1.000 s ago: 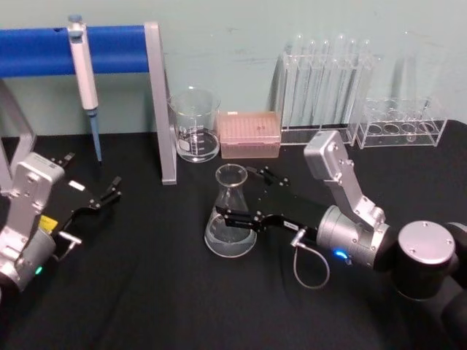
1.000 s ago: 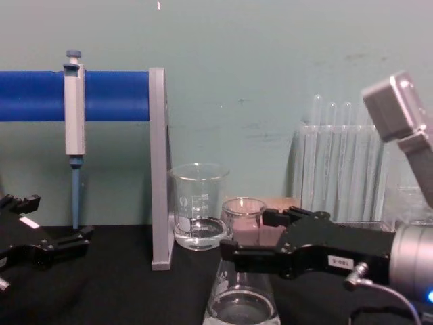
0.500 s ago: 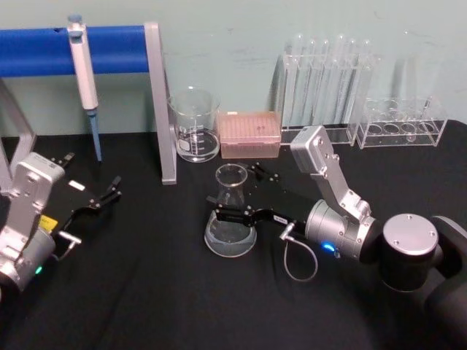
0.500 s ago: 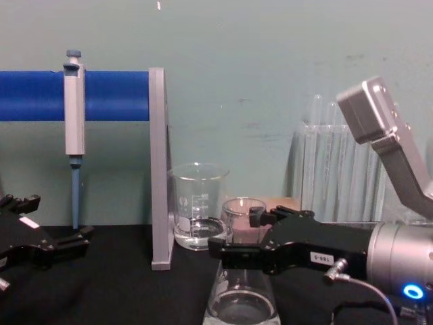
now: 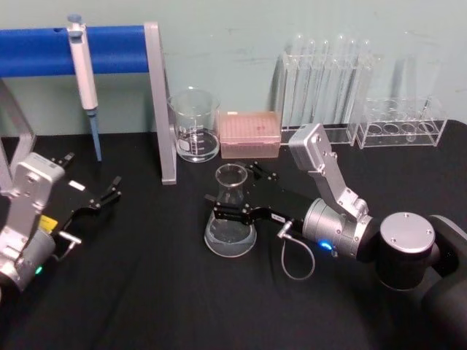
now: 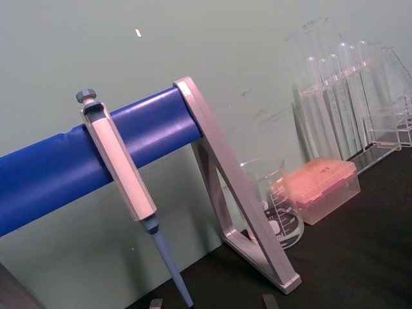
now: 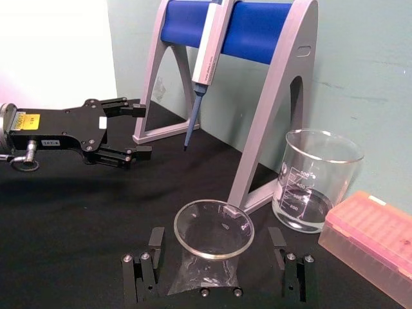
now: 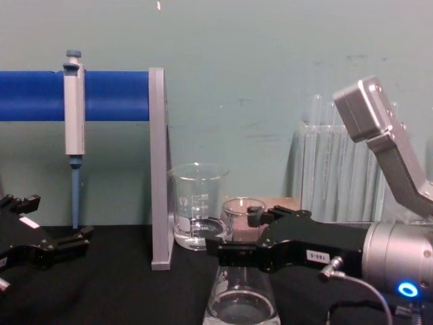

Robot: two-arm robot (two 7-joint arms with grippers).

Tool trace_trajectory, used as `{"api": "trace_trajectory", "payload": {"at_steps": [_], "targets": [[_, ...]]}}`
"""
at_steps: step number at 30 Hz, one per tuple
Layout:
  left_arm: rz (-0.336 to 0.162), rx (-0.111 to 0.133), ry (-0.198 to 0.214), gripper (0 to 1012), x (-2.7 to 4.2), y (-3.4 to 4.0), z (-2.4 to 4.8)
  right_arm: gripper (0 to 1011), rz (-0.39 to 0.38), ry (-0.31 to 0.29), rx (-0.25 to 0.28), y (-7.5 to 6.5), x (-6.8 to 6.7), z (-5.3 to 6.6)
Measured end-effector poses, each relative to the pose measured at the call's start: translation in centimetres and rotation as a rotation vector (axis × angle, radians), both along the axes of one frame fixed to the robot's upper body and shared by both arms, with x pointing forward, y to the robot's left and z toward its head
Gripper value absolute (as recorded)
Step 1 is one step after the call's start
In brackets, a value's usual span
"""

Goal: Grasp the erlenmeyer flask with one hand, shake it three times, then place it back.

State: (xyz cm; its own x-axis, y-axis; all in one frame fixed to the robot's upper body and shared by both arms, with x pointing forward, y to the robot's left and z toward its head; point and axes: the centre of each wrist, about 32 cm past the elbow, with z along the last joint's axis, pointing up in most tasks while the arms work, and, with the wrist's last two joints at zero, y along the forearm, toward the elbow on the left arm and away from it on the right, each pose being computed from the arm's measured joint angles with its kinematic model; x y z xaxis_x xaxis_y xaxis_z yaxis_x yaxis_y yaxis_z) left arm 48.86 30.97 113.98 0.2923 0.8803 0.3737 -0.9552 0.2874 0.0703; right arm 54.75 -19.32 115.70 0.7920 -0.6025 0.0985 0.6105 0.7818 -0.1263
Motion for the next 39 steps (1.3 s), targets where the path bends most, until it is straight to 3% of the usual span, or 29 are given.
{"api": "trace_trajectory", "payload": {"at_steps": [7, 12, 27, 39], "targets": [[0.0, 0.0, 0.0, 1001, 0.0, 0.0, 0.0, 1000, 0.0, -0.001, 0.0, -0.02, 0.0, 0.0], [0.0, 0.0, 0.0, 1001, 0.0, 0.0, 0.0, 913, 0.0, -0.001, -0.001, -0.02, -0.01, 0.0], [0.0, 0.0, 0.0, 1001, 0.0, 0.0, 0.0, 465, 0.001, -0.002, -0.001, -0.04, -0.02, -0.02], [0.0, 0.0, 0.0, 1001, 0.0, 0.0, 0.0, 452, -0.004, -0.012, 0.006, -0.14, -0.1, 0.45]]}}
